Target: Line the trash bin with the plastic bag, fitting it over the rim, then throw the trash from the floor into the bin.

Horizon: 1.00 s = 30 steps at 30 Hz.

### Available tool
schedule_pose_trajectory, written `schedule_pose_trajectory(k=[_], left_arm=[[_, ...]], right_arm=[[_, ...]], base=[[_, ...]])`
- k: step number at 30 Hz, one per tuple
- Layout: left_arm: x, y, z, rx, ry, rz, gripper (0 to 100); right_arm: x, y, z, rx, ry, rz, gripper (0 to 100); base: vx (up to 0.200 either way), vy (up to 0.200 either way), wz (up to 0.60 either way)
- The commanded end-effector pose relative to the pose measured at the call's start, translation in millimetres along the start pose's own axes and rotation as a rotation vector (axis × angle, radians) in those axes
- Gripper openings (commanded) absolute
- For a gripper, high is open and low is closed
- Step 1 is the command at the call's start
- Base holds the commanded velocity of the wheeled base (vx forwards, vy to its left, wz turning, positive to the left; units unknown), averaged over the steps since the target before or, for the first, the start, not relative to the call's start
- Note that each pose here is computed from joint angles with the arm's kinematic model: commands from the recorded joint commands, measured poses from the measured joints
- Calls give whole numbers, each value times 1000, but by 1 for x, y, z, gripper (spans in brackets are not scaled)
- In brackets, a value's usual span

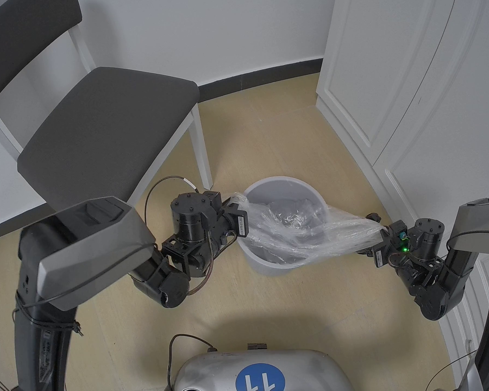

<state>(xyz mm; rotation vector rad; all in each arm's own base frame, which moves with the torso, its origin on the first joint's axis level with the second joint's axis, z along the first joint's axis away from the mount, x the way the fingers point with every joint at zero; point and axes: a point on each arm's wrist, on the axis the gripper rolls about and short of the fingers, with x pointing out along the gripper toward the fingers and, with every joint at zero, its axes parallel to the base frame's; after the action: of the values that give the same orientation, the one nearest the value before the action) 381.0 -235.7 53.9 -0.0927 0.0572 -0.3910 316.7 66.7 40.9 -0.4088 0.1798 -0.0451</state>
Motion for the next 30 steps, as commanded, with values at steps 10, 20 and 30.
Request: schedule_pose_trajectory(k=[10,20,30], left_arm=[[-19,27,22,72,96,42,0],[-17,42,16,120,143,76,0],[-15,52,18,140,142,98,0]], right_arm=[[-14,-14,-20,-90,73,27,0],[-14,-21,-27,-136,95,30,0],[-11,-25,-30,-135,103,16,0]], base=[[0,0,0],[0,0,0],[0,0,0]])
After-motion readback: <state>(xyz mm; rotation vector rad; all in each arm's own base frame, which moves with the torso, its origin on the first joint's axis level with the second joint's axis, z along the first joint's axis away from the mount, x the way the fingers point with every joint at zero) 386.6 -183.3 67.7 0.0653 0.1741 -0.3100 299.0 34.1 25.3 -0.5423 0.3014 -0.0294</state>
